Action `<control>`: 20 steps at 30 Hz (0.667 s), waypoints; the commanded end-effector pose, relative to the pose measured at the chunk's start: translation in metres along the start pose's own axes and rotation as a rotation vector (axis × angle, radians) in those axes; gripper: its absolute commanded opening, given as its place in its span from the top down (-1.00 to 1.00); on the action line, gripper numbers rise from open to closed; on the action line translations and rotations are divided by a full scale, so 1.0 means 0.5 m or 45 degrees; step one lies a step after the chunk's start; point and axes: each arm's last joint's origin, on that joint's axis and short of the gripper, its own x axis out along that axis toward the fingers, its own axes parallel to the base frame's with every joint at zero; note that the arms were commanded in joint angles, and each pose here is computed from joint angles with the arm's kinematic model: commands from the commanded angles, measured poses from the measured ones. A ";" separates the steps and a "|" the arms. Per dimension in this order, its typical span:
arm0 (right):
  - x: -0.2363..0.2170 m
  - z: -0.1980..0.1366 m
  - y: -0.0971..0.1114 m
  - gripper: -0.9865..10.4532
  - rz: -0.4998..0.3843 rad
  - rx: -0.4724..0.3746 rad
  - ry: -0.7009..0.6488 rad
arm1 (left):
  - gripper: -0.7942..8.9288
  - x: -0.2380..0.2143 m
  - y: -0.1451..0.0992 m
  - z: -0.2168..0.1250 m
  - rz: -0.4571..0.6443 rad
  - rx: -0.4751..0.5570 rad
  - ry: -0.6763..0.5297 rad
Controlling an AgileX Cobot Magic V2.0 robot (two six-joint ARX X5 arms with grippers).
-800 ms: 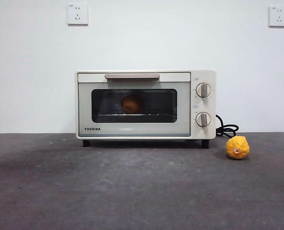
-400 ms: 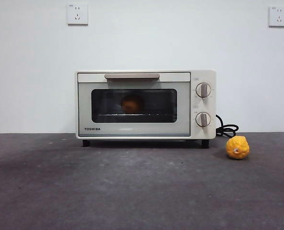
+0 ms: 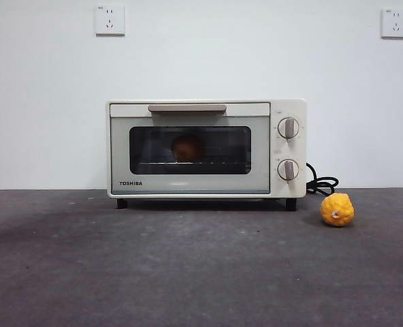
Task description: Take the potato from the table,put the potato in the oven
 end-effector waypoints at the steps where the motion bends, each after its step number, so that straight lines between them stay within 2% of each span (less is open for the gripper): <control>1: 0.001 -0.004 -0.001 0.82 -0.008 -0.003 0.028 | 0.85 -0.023 -0.007 -0.020 0.114 0.393 -0.029; 4: 0.001 -0.004 -0.001 0.82 -0.008 -0.003 0.028 | 0.85 -0.044 -0.016 -0.055 0.187 0.533 -0.123; 8: 0.001 -0.004 -0.001 0.82 -0.008 -0.003 0.028 | 0.85 -0.050 -0.013 -0.129 0.376 0.583 -0.236; 10: 0.001 -0.004 -0.001 0.82 -0.008 -0.003 0.028 | 0.85 -0.040 -0.005 -0.176 0.456 0.587 -0.255; 13: 0.001 -0.004 -0.001 0.82 -0.008 -0.003 0.028 | 0.85 -0.013 0.011 -0.254 0.500 0.579 -0.274; 18: 0.001 -0.004 -0.001 0.82 -0.008 -0.003 0.028 | 0.85 0.048 0.045 -0.368 0.510 0.516 -0.293; 20: 0.002 -0.004 -0.001 0.82 -0.008 -0.003 0.028 | 0.85 0.070 0.057 -0.400 0.491 0.454 -0.323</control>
